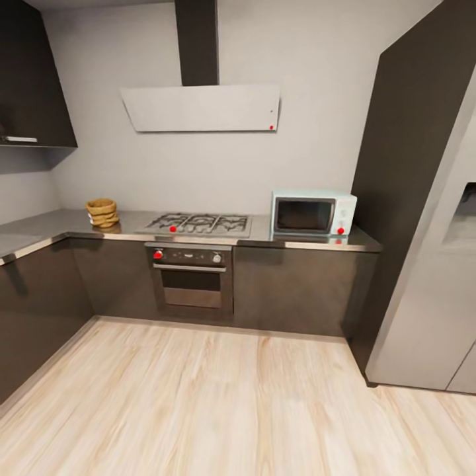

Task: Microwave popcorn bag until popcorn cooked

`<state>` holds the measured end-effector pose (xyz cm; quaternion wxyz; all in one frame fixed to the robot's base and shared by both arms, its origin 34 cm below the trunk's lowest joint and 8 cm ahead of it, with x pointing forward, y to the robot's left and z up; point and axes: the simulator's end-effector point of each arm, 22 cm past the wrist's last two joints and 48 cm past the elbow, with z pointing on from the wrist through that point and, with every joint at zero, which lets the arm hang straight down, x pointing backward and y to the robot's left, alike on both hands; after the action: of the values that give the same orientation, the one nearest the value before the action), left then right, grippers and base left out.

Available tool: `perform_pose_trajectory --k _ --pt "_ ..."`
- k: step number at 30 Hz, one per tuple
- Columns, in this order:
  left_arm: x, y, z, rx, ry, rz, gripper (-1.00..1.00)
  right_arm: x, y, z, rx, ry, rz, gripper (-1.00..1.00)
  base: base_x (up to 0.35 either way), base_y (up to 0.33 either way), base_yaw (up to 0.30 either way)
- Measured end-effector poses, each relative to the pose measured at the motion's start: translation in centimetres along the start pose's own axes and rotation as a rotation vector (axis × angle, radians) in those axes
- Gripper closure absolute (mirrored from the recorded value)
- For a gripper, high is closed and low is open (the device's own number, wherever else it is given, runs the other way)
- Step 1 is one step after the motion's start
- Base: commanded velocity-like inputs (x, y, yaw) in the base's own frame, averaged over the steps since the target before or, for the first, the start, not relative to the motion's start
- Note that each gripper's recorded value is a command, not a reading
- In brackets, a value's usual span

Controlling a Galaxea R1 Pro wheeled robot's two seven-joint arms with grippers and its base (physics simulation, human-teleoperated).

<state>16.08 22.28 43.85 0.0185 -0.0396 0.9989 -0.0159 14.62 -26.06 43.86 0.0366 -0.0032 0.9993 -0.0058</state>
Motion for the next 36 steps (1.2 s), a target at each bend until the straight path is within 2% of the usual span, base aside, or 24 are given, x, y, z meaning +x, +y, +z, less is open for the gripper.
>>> perform_pose_trajectory --k 12,36 --pt "-0.05 -0.02 0.0 0.0 -0.002 0.001 -1.0 0.02 0.03 0.0 0.0 0.0 0.001 -1.0 0.311 0.0 -0.002" --pt "-0.25 -0.06 0.01 0.001 -0.006 0.004 -1.0 0.05 -0.03 0.01 0.001 0.002 0.01 -1.0 0.011 0.0 -0.202"
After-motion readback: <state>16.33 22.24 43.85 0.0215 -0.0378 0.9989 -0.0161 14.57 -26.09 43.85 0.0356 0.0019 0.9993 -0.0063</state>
